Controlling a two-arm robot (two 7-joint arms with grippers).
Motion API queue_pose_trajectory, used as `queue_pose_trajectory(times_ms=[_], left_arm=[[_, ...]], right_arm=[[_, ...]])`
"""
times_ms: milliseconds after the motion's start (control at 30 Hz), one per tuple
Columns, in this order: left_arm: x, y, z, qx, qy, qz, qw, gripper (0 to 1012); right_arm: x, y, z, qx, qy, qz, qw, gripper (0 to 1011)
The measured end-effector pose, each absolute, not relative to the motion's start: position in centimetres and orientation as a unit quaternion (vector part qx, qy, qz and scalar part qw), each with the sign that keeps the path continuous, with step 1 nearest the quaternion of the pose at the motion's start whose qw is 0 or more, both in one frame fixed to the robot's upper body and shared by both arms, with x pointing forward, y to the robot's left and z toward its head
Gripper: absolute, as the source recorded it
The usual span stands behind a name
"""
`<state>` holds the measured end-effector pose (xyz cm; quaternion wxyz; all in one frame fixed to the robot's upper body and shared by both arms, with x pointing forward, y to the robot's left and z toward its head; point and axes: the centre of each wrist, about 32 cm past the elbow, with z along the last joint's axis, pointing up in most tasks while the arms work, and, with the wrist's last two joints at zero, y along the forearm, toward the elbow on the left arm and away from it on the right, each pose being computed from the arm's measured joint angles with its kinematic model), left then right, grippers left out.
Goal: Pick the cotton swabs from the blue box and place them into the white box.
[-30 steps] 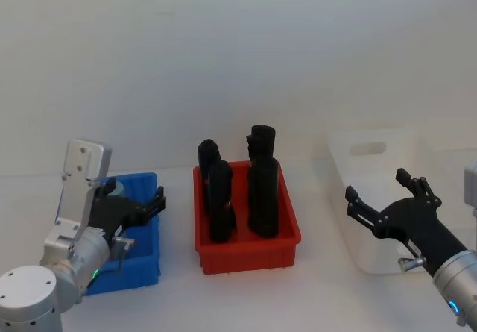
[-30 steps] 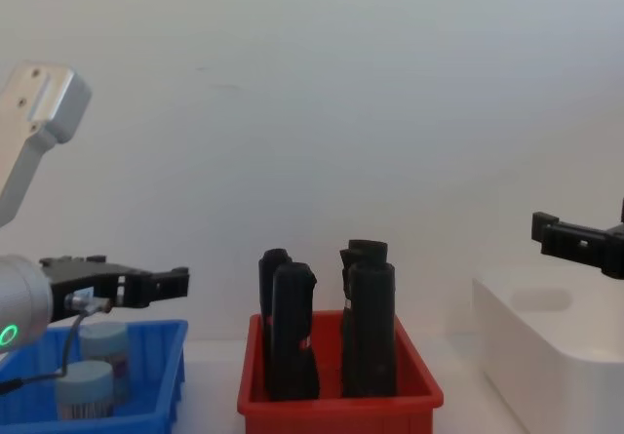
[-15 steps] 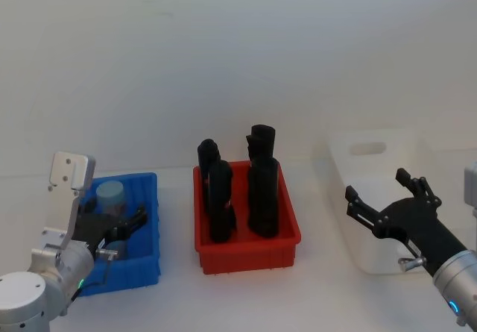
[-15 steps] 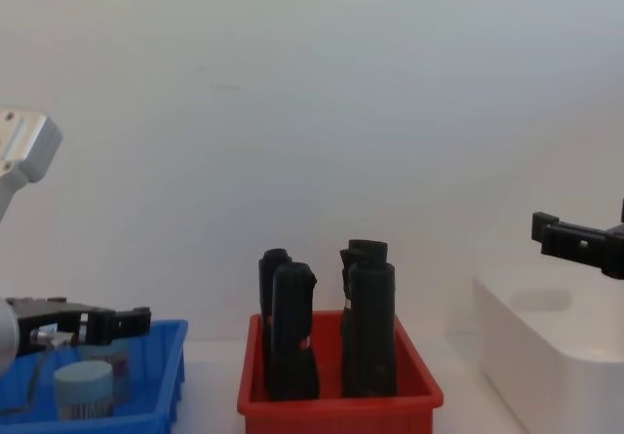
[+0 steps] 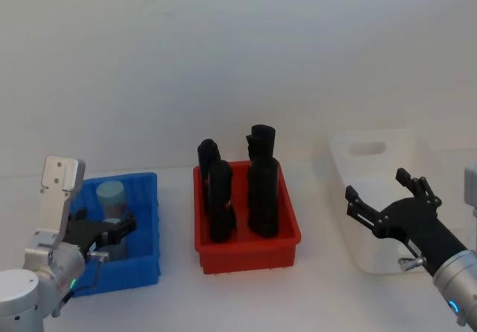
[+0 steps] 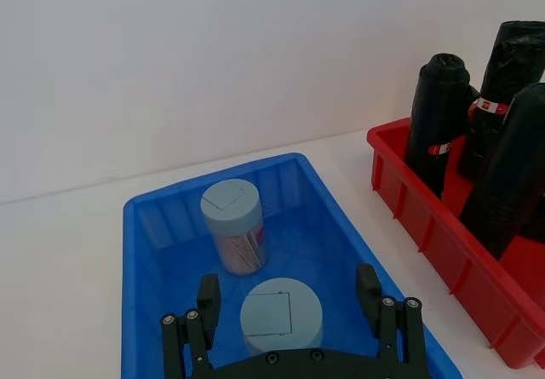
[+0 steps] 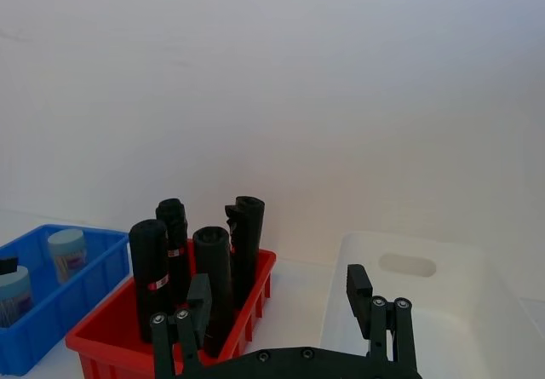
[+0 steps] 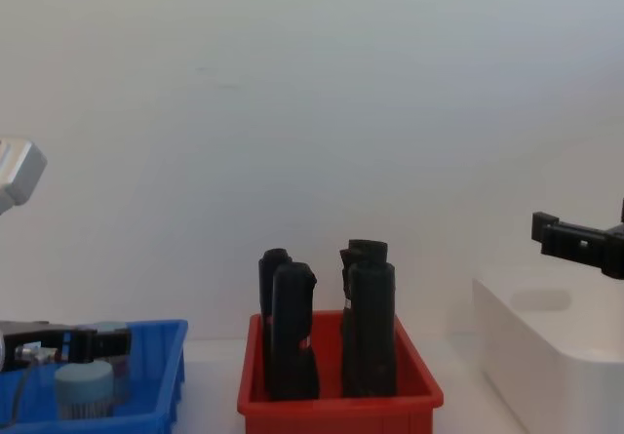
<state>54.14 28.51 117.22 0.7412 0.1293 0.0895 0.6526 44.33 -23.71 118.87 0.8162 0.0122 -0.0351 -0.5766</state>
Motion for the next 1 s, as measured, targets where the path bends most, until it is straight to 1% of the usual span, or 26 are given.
queue_pose_trajectory(times_ms=[467,1000], left_arm=[[55.0,29.3,116.5,0.128,0.113,0.650,0.741,1004],[55.5,29.6,115.7,0.124,0.136,0.644,0.742,1004]], right_arm=[[44.3,-23.7,118.9,0.012,-0.035,-0.577,0.816,1001],[44.3,-23.7,118.9,0.012,-0.035,-0.577,0.816,1002]])
